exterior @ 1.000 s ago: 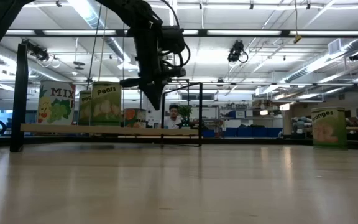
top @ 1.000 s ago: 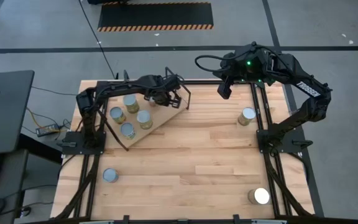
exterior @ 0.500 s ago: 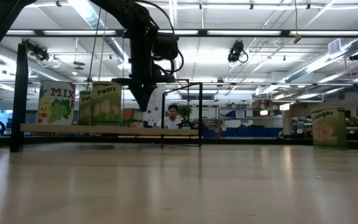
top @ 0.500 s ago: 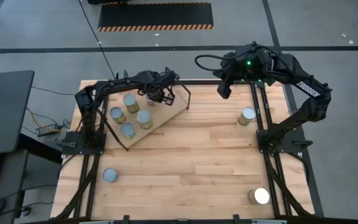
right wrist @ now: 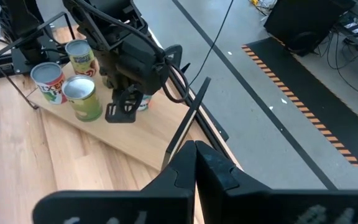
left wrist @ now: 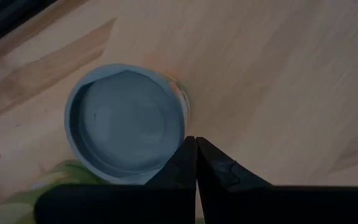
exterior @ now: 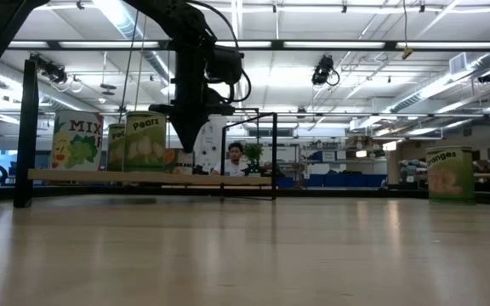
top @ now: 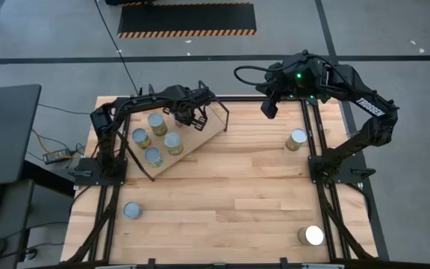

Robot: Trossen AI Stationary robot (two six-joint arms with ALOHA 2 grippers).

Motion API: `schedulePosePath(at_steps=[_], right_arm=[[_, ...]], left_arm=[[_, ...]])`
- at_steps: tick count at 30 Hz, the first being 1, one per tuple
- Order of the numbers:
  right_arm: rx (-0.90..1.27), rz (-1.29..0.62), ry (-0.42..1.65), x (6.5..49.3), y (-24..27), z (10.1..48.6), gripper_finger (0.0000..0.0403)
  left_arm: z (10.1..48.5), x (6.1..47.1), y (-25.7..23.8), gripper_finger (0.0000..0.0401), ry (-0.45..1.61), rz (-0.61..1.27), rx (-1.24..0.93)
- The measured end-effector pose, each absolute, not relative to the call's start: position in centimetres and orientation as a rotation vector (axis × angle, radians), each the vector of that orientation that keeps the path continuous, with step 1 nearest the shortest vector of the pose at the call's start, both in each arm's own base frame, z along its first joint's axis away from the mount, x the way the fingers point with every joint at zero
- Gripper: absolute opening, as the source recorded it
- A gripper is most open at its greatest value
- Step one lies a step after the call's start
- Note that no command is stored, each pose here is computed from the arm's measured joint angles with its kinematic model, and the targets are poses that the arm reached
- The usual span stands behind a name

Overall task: Pick and place cans onto a shelf
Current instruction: Put the small canned oranges on the shelf, then put the canned corn on the shelf

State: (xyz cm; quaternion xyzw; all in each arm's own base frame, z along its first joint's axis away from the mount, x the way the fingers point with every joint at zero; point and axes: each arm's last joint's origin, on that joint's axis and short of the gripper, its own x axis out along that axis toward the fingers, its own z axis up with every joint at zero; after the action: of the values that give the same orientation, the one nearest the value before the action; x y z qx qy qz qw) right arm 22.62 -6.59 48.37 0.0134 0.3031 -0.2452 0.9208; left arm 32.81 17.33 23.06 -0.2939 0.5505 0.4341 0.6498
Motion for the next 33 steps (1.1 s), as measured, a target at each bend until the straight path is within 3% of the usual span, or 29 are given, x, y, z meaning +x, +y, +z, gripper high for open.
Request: schedulePosePath(at_steps=[13, 18, 26, 33], right_arm=[[0.027, -0.504, 0.622, 22.6, -6.6, 48.4, 0.0012], [0.028, -0.504, 0.622, 22.6, -6.6, 48.4, 0.0013], [0.050, -0.486, 0.613, 22.8, -5.9, 48.4, 0.0010], [0.089, -0.431, 0.560, 23.4, -4.1, 48.7, 0.0009]], left_arm=[[23.6, 32.8, 17.3, 0.0007, 1.274, 0.966, -0.619], [27.2, 33.6, 16.3, 0.0007, 1.277, 0.872, -0.529], [34.7, 32.1, 10.0, 0.0007, 1.176, 0.697, -0.364], [37.1, 29.5, 4.3, 0.0007, 1.202, 0.587, -0.292]])
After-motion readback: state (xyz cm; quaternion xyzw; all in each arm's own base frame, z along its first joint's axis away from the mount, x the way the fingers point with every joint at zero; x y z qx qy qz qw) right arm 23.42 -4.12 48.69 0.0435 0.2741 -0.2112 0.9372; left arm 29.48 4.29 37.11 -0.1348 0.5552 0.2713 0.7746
